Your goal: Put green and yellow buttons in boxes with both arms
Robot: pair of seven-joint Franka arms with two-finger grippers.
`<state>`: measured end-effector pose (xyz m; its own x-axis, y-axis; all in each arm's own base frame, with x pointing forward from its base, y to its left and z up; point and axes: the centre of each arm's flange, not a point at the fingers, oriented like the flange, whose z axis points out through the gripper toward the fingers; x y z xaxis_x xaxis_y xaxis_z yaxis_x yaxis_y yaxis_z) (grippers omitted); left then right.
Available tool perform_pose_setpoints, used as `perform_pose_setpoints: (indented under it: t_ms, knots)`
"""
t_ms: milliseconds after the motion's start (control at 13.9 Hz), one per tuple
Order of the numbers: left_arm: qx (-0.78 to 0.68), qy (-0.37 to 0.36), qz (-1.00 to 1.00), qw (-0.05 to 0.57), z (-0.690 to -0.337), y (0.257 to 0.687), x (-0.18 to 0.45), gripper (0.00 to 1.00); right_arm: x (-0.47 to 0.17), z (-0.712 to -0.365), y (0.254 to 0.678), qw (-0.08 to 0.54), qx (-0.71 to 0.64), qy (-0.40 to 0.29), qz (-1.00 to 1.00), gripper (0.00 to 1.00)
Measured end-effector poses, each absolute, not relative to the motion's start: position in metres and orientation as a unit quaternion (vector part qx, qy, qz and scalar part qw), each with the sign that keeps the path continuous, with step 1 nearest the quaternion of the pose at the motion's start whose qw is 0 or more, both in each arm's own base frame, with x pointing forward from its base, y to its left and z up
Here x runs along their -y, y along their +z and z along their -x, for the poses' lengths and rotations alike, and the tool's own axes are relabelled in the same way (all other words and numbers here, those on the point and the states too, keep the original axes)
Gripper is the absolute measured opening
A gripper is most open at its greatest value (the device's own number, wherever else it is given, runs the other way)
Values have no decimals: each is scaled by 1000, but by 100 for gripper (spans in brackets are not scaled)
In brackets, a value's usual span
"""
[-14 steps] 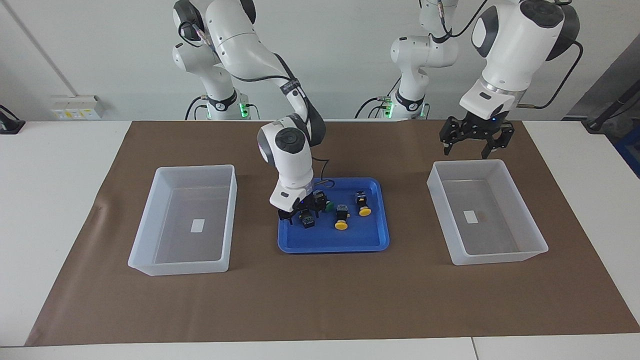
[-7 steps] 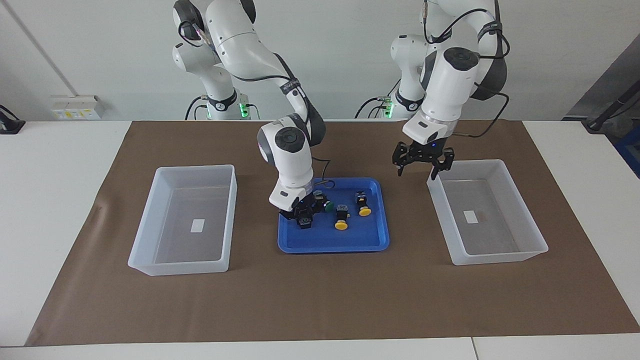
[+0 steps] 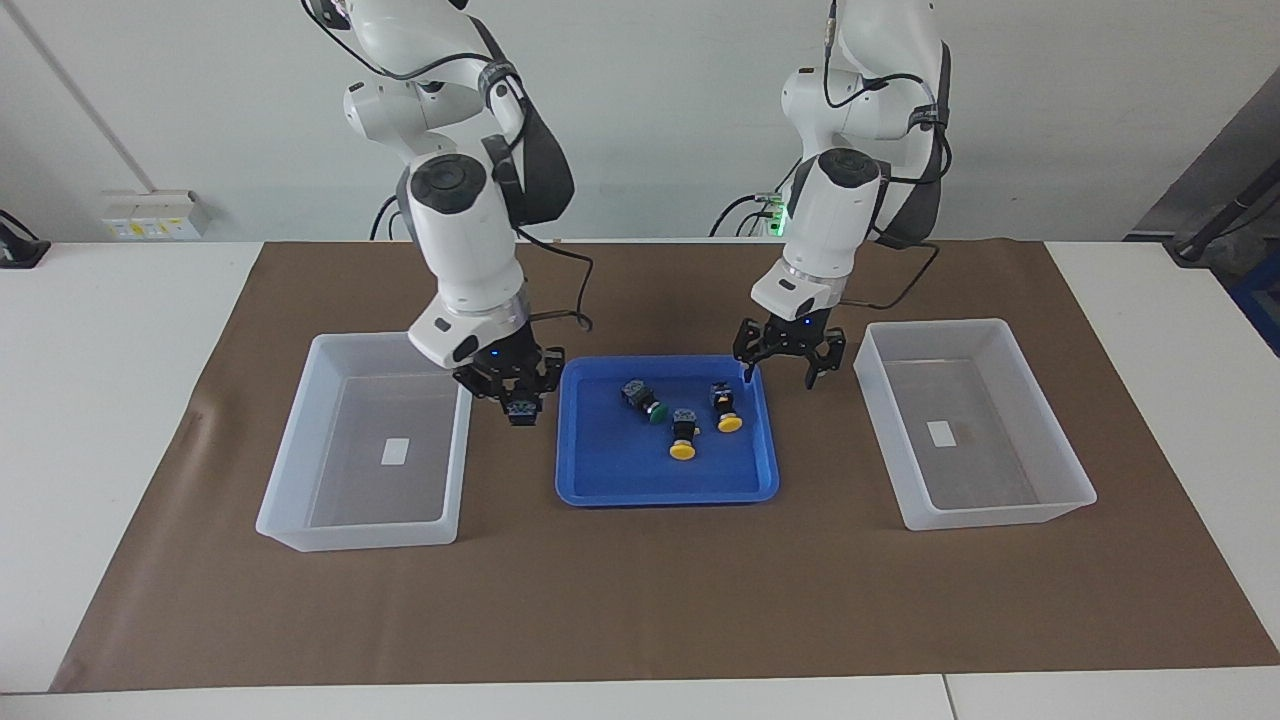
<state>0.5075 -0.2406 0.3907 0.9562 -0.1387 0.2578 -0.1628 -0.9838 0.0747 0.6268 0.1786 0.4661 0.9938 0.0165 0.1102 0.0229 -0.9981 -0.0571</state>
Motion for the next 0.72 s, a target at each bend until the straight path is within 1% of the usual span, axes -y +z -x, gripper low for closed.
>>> perform_pose_setpoints:
  t_ms: [144,361,505,649,721]
  knots:
    - [67,129,-988,54,-506,373,254,100,-128,-641,460,24,19,-62,998,41]
    - [58,121,-989,59,-501,340,277,100,-59,-653,438,15,41,-76,996,41]
    - [55,112,-990,58,-497,326,285,100,-28,-655,414,9,47,-87,995,41]
    - [43,102,-992,58,-492,315,293,100,-11,-657,385,4,48,-101,994,41]
    - [34,98,-993,58,-489,311,298,90,-6,-656,371,2,47,-106,993,41]
